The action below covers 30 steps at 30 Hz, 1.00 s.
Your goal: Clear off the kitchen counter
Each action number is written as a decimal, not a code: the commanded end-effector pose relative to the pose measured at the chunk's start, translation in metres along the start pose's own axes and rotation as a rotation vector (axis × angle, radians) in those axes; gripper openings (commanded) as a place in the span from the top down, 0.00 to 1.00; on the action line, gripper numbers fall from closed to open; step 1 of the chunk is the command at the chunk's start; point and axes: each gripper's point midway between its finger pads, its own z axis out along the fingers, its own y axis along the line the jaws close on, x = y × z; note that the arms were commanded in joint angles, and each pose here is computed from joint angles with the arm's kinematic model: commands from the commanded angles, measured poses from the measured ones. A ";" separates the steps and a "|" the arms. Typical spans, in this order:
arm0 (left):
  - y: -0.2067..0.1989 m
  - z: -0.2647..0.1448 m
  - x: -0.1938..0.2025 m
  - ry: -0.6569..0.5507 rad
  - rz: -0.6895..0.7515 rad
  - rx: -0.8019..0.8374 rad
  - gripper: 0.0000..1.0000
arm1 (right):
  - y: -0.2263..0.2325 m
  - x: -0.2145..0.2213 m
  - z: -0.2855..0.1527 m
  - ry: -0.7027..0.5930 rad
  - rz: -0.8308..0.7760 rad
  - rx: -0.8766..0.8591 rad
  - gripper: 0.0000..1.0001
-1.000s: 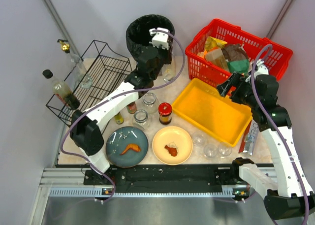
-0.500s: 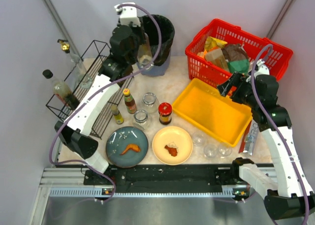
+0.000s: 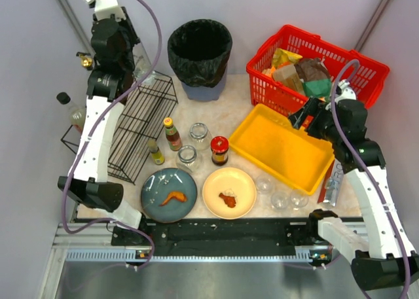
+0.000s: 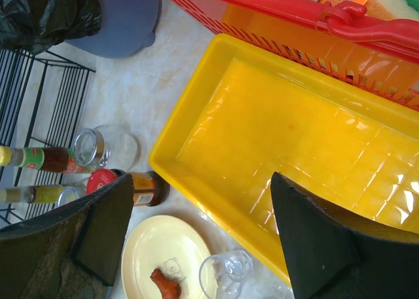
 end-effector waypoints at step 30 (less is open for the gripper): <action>0.082 0.066 -0.071 -0.329 0.104 -0.038 1.00 | -0.001 -0.013 0.023 0.014 0.010 0.029 0.16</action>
